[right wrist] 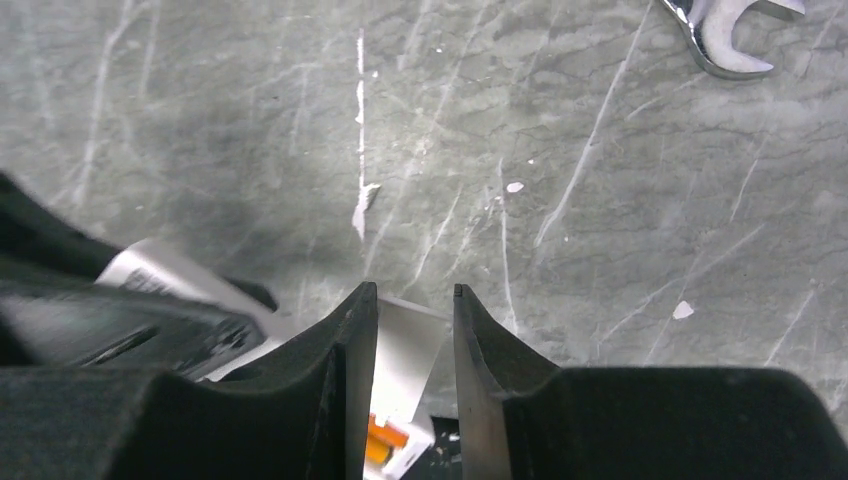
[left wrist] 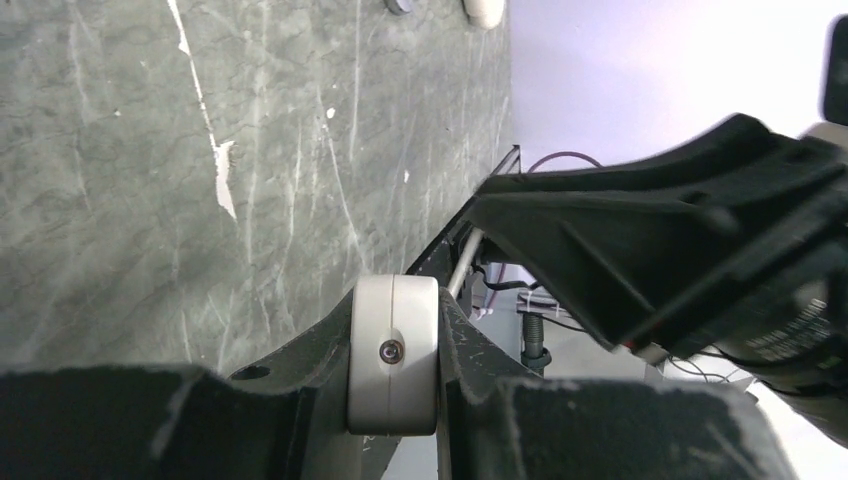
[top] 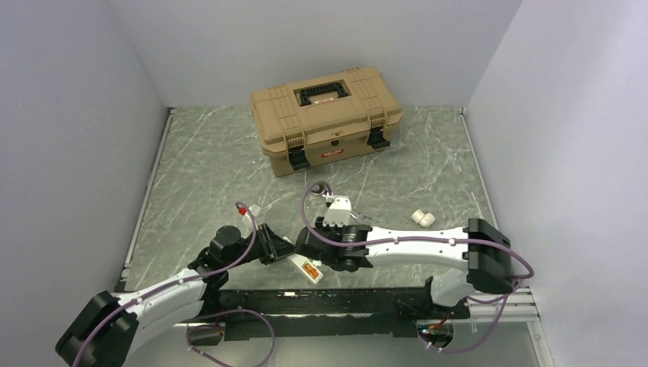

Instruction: Load the batteries into the remote control

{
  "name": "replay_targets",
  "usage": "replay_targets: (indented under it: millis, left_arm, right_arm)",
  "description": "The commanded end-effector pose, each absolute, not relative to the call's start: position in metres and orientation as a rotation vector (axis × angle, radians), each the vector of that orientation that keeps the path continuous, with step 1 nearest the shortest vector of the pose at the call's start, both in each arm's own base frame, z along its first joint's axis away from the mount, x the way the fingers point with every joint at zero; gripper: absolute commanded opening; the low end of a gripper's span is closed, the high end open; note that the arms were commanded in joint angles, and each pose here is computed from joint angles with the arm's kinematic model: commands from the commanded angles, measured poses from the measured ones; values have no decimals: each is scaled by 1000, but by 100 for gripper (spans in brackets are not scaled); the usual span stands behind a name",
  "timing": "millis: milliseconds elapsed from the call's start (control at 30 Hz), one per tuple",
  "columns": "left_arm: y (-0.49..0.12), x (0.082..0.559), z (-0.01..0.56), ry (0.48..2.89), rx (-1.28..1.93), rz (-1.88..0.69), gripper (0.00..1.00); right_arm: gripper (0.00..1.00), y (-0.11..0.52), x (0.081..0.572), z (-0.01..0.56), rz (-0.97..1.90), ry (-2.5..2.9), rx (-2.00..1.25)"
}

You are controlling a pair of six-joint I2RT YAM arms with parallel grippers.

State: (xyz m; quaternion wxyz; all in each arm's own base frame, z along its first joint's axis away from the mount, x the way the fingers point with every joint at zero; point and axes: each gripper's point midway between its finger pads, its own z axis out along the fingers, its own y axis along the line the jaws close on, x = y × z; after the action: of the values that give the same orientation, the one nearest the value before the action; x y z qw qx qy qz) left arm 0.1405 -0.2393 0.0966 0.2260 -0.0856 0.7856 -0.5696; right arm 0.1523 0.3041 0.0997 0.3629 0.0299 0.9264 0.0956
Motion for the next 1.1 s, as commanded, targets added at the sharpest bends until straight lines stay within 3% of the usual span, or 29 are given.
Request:
replay_targets:
  millis: [0,267,567,933,1067]
  left_arm:
    - [-244,149,106,2100,-198,-1581,2]
    - [-262,164,118,2065,-182,-1647,0]
    - [-254,144,115,2021,-188,-1750,0]
    - [-239,151,126,2059,-134,-1519,1]
    - [-238,149,130,2035,-142,-1542,1]
  right_arm:
    - [23,312,142,125,372,2360,25]
    - [23,309,93,96,384,2458,-88]
    - [23,274,127,117,263,2343,46]
    - [22,260,157,106,167,2323,67]
    - [22,274,159,104,204,2331,43]
